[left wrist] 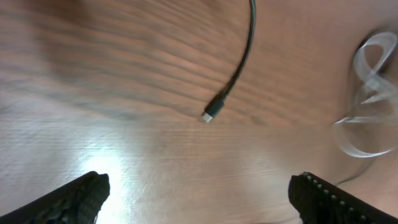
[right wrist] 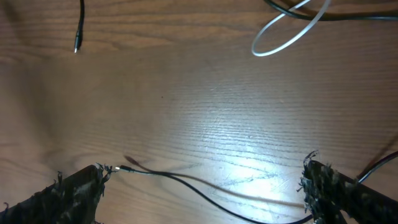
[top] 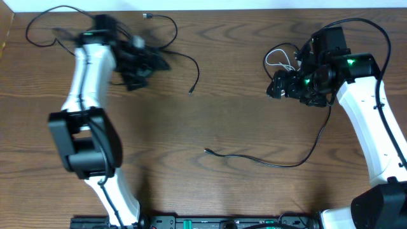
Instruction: Untangle cables
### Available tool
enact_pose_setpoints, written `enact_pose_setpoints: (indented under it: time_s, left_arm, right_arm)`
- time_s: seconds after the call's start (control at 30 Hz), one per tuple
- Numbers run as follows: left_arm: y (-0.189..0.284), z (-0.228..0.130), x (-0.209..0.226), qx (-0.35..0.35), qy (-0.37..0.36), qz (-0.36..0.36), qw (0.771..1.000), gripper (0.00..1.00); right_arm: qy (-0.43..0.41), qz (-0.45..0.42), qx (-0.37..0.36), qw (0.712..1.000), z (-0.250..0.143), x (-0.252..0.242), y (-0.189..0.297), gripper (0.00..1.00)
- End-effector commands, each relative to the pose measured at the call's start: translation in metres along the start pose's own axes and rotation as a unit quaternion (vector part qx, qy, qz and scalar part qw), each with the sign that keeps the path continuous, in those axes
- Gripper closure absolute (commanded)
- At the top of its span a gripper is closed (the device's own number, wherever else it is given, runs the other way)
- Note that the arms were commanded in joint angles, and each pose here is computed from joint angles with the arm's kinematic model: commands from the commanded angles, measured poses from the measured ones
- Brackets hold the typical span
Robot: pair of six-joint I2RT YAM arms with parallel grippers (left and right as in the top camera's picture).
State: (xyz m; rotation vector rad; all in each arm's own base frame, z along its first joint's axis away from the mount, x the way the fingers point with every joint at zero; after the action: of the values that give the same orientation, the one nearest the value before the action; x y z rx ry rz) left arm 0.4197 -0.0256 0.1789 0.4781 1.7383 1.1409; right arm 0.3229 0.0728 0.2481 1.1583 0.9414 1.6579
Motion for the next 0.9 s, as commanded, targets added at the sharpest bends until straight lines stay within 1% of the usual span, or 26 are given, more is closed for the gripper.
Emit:
enact_pose_setpoints:
  time_s: [0.0, 0.07, 0.1, 0.23, 0.3, 0.37, 0.43, 0.57, 0.8, 0.87]
  left_arm:
    - [-0.036, -0.02, -0.012, -0.019, -0.087, 0.108, 0.99, 0.04]
    - [-0.049, -0.028, -0.024, -0.047, -0.125, 0.157, 0.978, 0.07]
    - [-0.053, -0.03, -0.03, -0.06, -0.141, 0.17, 0.973, 0.1]
    - [-0.071, -0.035, -0.053, -0.113, -0.189, 0.194, 0.956, 0.23]
    - [-0.078, -0.033, -0.058, -0.131, -0.19, 0.195, 0.953, 0.29]
    - [-0.085, -0.03, -0.06, -0.139, -0.172, 0.187, 0.957, 0.35]
    - [-0.091, -0.028, -0.059, -0.141, -0.159, 0.183, 0.96, 0.36]
    - [-0.105, -0.022, -0.057, -0.141, -0.158, 0.177, 0.961, 0.36]
    - [-0.13, -0.016, -0.054, -0.135, -0.162, 0.171, 0.962, 0.45]
    - [-0.137, -0.019, -0.053, -0.126, -0.167, 0.17, 0.963, 0.45]
  right_arm:
    - [0.0, -0.011, 0.002, 1.0, 0.0, -0.006, -0.002, 0.01]
    - [0.0, -0.011, 0.003, 1.0, 0.0, -0.005, -0.002, 0.01]
    - [0.0, -0.011, 0.004, 1.0, 0.0, -0.006, -0.002, 0.01]
    - [-0.003, -0.011, 0.014, 1.0, -0.004, -0.006, -0.002, 0.01]
    - [-0.006, -0.012, 0.02, 1.0, -0.006, -0.007, -0.002, 0.01]
    - [-0.011, -0.013, 0.024, 1.0, -0.007, -0.009, -0.001, 0.01]
    - [-0.018, -0.015, 0.027, 0.999, -0.009, -0.013, 0.0, 0.01]
    - [-0.04, -0.02, 0.025, 0.999, -0.009, -0.027, 0.005, 0.01]
    - [-0.062, -0.022, 0.033, 0.997, -0.013, -0.038, 0.009, 0.01]
    - [-0.054, -0.022, 0.034, 0.998, -0.014, -0.038, 0.009, 0.01]
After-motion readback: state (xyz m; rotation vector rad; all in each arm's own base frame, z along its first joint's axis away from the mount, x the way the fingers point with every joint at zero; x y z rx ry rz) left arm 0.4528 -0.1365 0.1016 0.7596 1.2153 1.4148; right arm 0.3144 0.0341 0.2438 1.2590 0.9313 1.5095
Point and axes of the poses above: each gripper's point midway between its finger pads, its own y axis back along the fingers, its own x axis along the line the jaws close on, z = x × y, the point moved 8 cm from there along y, back along the fingers, and after that the axes turned 15 degrees about y, right-handed, at the moved point
